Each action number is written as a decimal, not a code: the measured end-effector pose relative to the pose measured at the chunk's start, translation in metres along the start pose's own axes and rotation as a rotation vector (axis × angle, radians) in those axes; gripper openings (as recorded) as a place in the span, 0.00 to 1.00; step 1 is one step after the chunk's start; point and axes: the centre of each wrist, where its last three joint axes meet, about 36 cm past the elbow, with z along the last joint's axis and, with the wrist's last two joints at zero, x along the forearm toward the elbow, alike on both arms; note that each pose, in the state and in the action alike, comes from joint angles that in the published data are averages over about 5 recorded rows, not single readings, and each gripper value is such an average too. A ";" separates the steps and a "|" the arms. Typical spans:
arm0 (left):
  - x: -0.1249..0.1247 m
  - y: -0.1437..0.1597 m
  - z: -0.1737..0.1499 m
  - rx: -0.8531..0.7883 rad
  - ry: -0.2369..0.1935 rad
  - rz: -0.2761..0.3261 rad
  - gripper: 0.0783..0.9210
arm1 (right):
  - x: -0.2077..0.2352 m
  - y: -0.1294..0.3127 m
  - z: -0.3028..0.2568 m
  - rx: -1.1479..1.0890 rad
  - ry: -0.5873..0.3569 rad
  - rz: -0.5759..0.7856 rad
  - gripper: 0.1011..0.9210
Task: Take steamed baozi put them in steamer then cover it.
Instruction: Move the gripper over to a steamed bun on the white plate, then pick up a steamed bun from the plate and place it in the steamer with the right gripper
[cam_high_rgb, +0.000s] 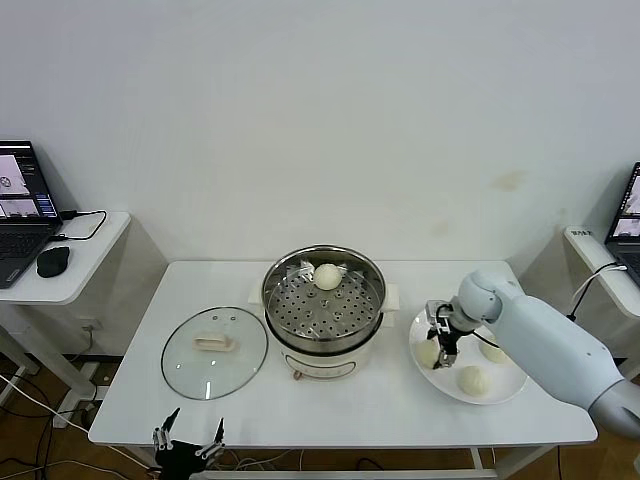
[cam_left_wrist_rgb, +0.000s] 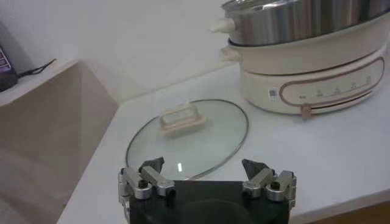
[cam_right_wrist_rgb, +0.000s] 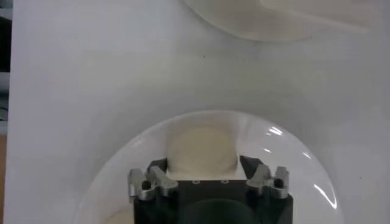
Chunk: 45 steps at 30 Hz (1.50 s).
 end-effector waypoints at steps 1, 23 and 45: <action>0.000 0.000 0.000 0.000 0.000 0.000 0.88 | 0.002 0.000 0.001 -0.002 0.000 0.001 0.58; 0.002 0.006 -0.016 -0.009 -0.049 -0.017 0.88 | 0.179 -0.067 -0.062 0.024 -0.081 0.075 0.57; 0.010 0.009 -0.039 0.020 -0.114 -0.025 0.88 | 0.238 -0.107 -0.230 0.105 -0.139 0.028 0.57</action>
